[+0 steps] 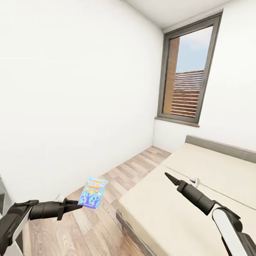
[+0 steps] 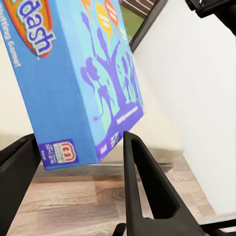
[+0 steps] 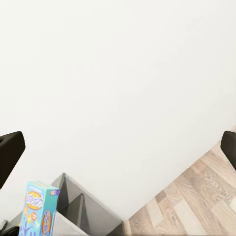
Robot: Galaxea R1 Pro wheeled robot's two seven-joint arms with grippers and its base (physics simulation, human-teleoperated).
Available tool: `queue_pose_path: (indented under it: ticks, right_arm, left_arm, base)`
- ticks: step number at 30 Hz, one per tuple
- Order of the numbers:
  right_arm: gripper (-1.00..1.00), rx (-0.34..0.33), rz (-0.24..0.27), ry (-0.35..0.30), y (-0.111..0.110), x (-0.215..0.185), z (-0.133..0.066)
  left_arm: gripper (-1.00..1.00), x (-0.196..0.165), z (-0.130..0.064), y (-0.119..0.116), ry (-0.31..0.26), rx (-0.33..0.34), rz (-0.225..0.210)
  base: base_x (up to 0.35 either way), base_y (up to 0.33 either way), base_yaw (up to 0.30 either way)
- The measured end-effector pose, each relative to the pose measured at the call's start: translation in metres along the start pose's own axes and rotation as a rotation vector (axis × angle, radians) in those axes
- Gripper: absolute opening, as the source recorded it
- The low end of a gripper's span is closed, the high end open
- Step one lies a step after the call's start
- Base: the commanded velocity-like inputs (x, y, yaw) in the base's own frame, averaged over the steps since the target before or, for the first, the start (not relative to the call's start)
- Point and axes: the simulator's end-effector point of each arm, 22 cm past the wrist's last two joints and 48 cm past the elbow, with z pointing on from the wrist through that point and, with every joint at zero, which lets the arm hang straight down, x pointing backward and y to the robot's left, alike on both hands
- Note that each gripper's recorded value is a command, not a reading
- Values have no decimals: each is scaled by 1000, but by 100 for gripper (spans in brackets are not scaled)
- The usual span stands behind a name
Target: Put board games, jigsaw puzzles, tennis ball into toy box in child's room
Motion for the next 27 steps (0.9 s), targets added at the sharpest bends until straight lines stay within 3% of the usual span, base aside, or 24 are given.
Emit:
queue_pose_path:
  ticks: [18, 27]
  right_arm:
    - [100, -6, -6, -5, 12, -11, -1]
    - [100, -10, -7, -1, 23, -16, -1]
  left_arm:
    - [-100, -12, -4, -9, 0, -4, 9]
    - [-100, -21, -7, -16, -1, -5, 9]
  base:
    - [0, -17, 267]
    - [0, 0, 44]
